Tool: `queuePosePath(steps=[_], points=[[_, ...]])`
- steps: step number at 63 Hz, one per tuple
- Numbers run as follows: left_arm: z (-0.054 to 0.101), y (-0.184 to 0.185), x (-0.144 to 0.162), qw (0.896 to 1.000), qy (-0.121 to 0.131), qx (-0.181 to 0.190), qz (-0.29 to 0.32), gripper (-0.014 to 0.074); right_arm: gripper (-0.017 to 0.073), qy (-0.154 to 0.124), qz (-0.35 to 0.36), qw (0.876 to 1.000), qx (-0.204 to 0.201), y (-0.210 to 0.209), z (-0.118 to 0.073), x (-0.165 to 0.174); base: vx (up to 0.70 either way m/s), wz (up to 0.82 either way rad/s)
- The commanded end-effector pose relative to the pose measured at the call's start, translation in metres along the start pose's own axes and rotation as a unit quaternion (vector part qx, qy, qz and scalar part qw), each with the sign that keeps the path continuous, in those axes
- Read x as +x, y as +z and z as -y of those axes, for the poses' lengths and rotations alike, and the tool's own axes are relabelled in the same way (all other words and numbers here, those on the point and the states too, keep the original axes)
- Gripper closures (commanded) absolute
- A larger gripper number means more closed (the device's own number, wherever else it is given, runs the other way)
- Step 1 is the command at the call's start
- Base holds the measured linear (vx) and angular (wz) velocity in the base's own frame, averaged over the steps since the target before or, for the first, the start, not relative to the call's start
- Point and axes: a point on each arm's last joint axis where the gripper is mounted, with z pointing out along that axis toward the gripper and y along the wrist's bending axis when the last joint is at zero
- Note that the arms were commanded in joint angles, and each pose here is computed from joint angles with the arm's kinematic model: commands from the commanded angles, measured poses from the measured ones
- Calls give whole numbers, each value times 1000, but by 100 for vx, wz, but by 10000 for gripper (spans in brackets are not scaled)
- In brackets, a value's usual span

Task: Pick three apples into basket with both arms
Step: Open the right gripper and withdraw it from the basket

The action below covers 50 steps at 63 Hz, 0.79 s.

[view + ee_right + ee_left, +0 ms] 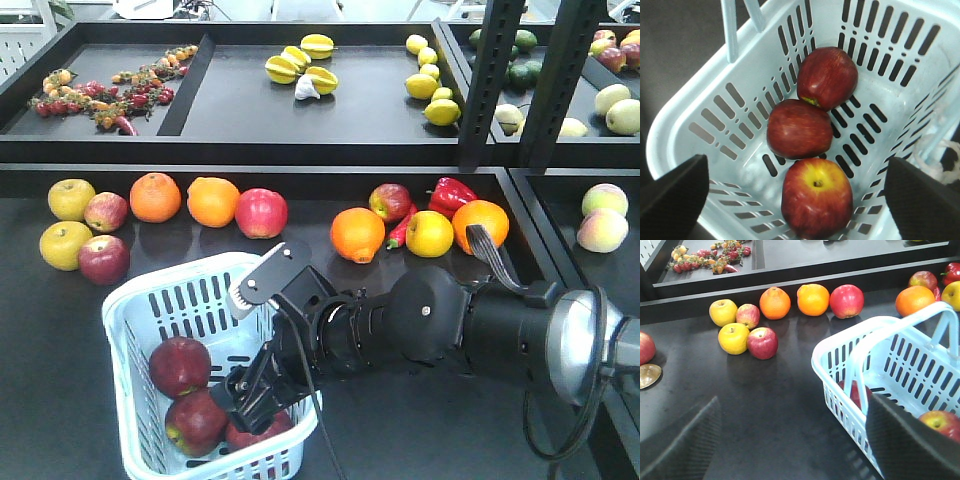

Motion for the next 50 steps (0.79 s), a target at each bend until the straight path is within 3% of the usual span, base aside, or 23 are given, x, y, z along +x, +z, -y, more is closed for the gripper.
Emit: queuePosePath(steps=[1,13,25,33,41,50], points=[[0,-3,-12,999,-2,5,39,25,-124,17,42,999,11,-21,5,-19,0,0],[0,-3,-12,999,-2,5,39,25,-108,68,13,997,27,-47,38,-12,0,0],[0,-3,-12,999,-2,5,39,25,-92,113,-37,989,89,-94,83,6,0,0],[0,-3,-12,999,-2,5,39,25,-80,148,-66,976,147,-132,108,22,0,0],[0,-3,-12,999,-2,5,39,25,-61,167,-70,961,207,-170,121,33,0,0],[0,-3,-12,999,-2,5,39,25,-47,183,-60,948,253,-206,122,46,0,0]])
